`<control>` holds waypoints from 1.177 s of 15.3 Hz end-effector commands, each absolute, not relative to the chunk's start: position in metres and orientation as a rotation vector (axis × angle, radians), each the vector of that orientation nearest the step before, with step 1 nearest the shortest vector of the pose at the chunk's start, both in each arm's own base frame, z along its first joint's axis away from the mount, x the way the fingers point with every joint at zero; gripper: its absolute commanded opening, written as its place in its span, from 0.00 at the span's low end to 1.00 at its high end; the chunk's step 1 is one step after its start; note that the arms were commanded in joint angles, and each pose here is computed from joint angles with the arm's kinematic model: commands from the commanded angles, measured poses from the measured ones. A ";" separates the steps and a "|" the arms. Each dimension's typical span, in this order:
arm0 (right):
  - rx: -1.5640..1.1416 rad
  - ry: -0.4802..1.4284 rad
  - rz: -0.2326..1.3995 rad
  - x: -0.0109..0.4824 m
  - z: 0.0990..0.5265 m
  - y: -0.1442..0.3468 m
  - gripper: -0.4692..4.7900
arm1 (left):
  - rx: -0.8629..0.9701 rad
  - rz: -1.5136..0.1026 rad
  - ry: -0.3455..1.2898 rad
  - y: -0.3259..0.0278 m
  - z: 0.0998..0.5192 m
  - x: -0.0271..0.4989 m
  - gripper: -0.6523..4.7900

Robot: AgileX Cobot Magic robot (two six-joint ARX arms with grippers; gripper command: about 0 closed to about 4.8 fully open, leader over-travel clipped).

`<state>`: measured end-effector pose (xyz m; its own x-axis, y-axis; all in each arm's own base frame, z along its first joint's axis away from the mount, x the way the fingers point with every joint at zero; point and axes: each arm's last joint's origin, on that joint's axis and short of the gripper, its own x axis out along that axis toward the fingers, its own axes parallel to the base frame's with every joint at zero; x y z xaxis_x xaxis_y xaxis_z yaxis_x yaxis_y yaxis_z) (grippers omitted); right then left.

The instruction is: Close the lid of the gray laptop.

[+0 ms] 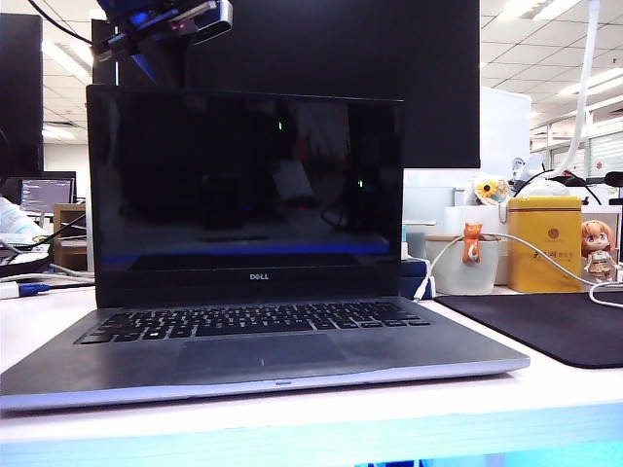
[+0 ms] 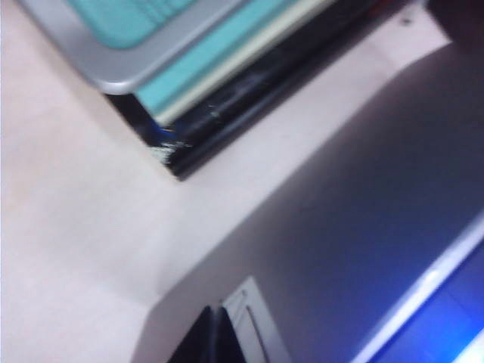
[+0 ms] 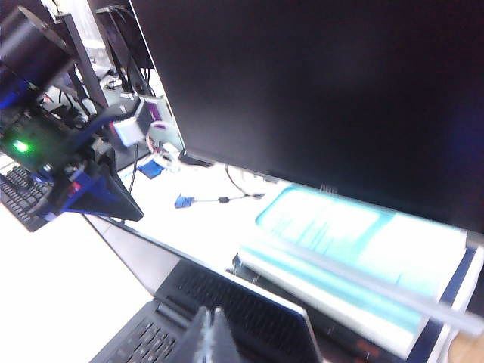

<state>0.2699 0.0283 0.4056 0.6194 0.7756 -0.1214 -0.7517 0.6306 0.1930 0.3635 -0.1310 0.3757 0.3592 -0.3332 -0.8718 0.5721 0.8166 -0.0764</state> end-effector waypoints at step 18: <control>0.136 0.220 0.901 0.267 0.405 0.029 0.08 | 0.368 -0.474 0.929 -0.155 0.415 0.316 0.11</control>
